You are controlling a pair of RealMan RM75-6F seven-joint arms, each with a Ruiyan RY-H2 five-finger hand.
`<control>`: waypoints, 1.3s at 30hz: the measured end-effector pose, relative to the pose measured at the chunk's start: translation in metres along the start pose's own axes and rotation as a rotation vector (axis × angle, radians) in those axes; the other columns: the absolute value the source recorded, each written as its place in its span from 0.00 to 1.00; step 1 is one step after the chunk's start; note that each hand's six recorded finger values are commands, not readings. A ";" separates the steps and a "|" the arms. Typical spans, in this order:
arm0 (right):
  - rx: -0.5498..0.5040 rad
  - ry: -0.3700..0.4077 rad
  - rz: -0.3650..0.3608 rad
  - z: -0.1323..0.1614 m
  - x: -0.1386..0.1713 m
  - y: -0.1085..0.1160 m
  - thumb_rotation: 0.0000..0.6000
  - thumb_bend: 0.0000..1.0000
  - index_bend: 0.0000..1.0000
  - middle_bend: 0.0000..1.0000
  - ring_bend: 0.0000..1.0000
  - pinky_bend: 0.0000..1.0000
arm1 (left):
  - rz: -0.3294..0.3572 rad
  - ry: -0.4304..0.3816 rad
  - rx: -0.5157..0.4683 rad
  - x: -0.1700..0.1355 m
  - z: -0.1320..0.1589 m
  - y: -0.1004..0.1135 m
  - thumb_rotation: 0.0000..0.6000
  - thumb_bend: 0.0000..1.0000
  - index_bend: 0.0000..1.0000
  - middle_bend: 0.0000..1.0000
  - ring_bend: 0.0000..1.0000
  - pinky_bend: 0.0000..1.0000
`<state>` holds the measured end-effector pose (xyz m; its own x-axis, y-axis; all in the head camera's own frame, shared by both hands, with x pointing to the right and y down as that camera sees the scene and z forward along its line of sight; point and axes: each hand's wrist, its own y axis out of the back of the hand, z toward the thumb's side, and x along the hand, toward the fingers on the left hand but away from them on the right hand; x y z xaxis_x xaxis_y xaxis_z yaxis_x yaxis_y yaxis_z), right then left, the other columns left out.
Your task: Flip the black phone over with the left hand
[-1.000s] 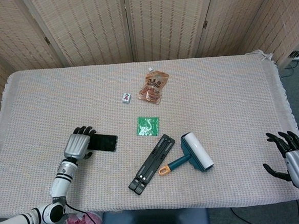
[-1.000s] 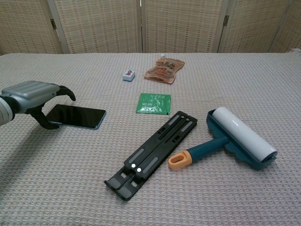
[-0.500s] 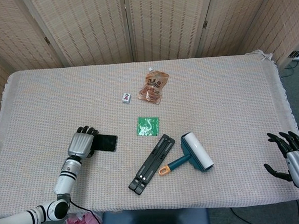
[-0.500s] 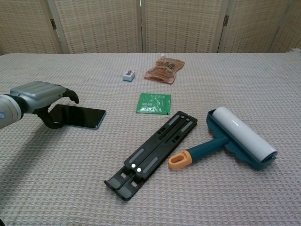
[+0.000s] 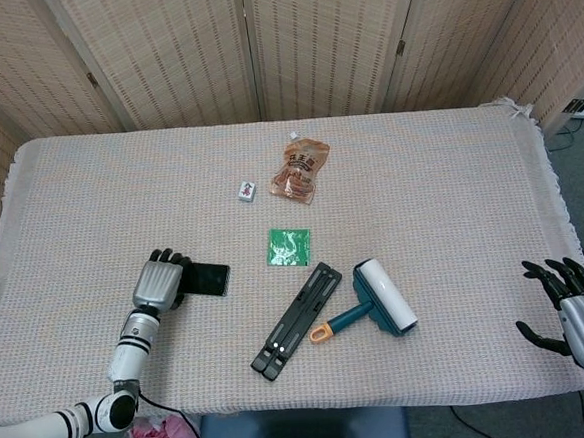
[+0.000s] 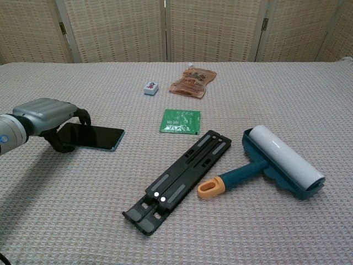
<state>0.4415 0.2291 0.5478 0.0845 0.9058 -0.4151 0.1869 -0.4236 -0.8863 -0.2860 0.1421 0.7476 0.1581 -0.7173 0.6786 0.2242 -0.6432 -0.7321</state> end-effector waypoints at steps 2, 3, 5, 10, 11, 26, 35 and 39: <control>0.000 0.000 0.000 0.000 0.000 0.000 1.00 0.15 0.16 0.29 0.14 0.08 | 0.000 -0.002 0.003 0.001 0.001 0.000 1.00 0.29 0.31 0.30 0.17 0.18; 0.000 0.000 0.000 0.000 0.000 0.000 1.00 0.15 0.16 0.29 0.14 0.08 | -0.001 -0.003 0.003 0.001 0.001 0.001 1.00 0.29 0.31 0.30 0.17 0.18; 0.001 0.000 -0.001 0.000 0.000 0.000 1.00 0.15 0.16 0.29 0.14 0.08 | -0.003 -0.004 0.006 0.002 0.001 0.000 1.00 0.29 0.31 0.30 0.18 0.18; 0.002 -0.004 -0.002 0.000 0.001 0.001 1.00 0.15 0.16 0.29 0.14 0.08 | -0.009 -0.001 0.010 0.005 0.001 -0.001 1.00 0.29 0.32 0.31 0.18 0.18; 0.001 -0.006 -0.002 -0.001 0.001 0.001 1.00 0.15 0.16 0.29 0.14 0.08 | -0.011 0.000 0.011 0.006 0.001 -0.001 1.00 0.29 0.32 0.31 0.18 0.18; 0.001 -0.015 -0.002 -0.002 0.002 0.001 1.00 0.15 0.16 0.29 0.14 0.08 | 0.030 -0.009 -0.059 0.010 0.002 0.008 1.00 0.45 0.51 0.52 0.32 0.18; 0.000 -0.015 -0.002 -0.002 0.001 0.001 1.00 0.15 0.16 0.29 0.14 0.08 | -0.016 -0.042 -0.168 -0.001 -0.004 0.019 1.00 0.45 0.55 0.56 0.35 0.18; -0.002 -0.014 0.002 -0.002 0.001 0.000 1.00 0.15 0.16 0.29 0.14 0.08 | -0.059 -0.033 -0.219 -0.004 -0.014 0.025 1.00 0.45 0.51 0.54 0.35 0.18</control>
<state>0.4433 0.2303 0.5480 0.0716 0.9049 -0.4196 0.1887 -0.4254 -0.8851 -0.2944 0.1246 0.7259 0.1827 -0.6696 0.7199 0.0208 -0.7294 -0.6838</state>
